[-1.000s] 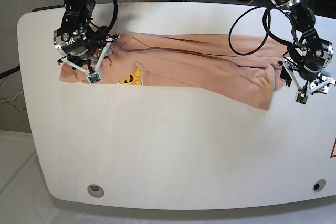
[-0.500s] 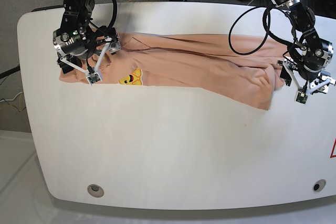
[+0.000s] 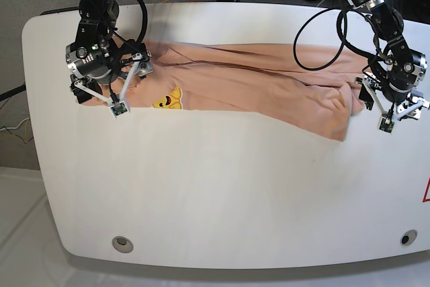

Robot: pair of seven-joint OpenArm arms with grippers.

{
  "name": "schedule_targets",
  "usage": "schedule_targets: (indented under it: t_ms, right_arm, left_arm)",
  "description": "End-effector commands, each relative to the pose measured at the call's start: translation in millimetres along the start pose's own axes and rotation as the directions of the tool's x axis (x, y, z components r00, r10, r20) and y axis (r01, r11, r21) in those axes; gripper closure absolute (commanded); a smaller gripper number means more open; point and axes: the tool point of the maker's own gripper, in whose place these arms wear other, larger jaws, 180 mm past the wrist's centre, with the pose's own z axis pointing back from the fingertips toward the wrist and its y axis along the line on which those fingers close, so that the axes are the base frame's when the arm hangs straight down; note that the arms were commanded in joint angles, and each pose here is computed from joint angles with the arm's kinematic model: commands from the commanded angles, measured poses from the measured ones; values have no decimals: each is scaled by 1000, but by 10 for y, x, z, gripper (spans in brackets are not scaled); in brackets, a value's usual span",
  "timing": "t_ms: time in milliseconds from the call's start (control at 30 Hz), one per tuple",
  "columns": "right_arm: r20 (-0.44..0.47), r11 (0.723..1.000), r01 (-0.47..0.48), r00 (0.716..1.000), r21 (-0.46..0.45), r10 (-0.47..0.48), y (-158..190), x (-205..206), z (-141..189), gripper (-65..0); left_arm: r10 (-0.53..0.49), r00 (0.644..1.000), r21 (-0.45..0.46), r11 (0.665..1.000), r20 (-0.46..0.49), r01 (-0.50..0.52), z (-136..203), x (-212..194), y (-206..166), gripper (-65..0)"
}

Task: Fold the T-shirt properly
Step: 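Reposition the left gripper along the strip's hem end and regrasp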

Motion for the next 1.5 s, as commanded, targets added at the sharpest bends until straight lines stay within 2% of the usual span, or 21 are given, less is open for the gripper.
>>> schedule_targets:
  t_ms: [0, 33, 133, 167, 200, 267, 333, 467, 600, 867, 1267, 1467]
  right_arm:
    - [57, 999, -44, 997, 5, 44, 60, 194, 48, -523]
    - [65, 998, -55, 996, 9, 54, 83, 233, 50, -455]
    - [72, 997, -74, 995, 19, 72, 150, 293, 39, -184]
    - [74, 997, -73, 995, 26, 71, 182, 302, 34, -63]
    - [75, 997, -74, 995, 25, 72, 185, 310, 35, 0]
    - [75, 997, -77, 994, 30, 75, 204, 314, 30, 0]
    - [71, 997, -76, 995, 32, 74, 207, 305, 20, -58]
    - [55, 996, -72, 996, 47, 70, 226, 284, -43, 0]
    - [31, 996, -68, 997, 61, 67, 242, 228, -110, 0]
    - [46, 996, -67, 997, 66, 65, 256, 236, -131, 0]
    - [45, 995, -75, 996, 65, 72, 249, 232, -130, 0]
    - [42, 995, -78, 996, 64, 75, 243, 222, -130, 0]
  left_arm:
    - [-4, 999, 34, 999, 40, 3, 44, 120, 129, -432]
    - [-3, 999, 36, 999, 40, 2, 48, 120, 135, -432]
    - [-4, 999, 38, 999, 42, 3, 54, 128, 140, -432]
    - [-4, 999, 38, 999, 42, 3, 54, 128, 140, -432]
    - [-3, 999, 39, 999, 42, 2, 55, 125, 144, -432]
    - [13, 999, 45, 999, 39, -14, 62, 94, 170, -432]
    - [29, 999, 59, 998, 32, -31, 77, 48, 230, -433]
    - [46, 998, 62, 997, 36, -48, 82, 40, 248, -435]
    - [81, 995, 31, 996, 59, -83, 64, 81, 138, -435]
    - [145, 984, -39, 989, 100, -141, 45, 171, -55, -437]
    - [224, 974, -116, 967, -37, -227, 60, -73, -206, -439]
    - [259, 963, -139, 954, -72, -267, 84, -108, -190, -440]
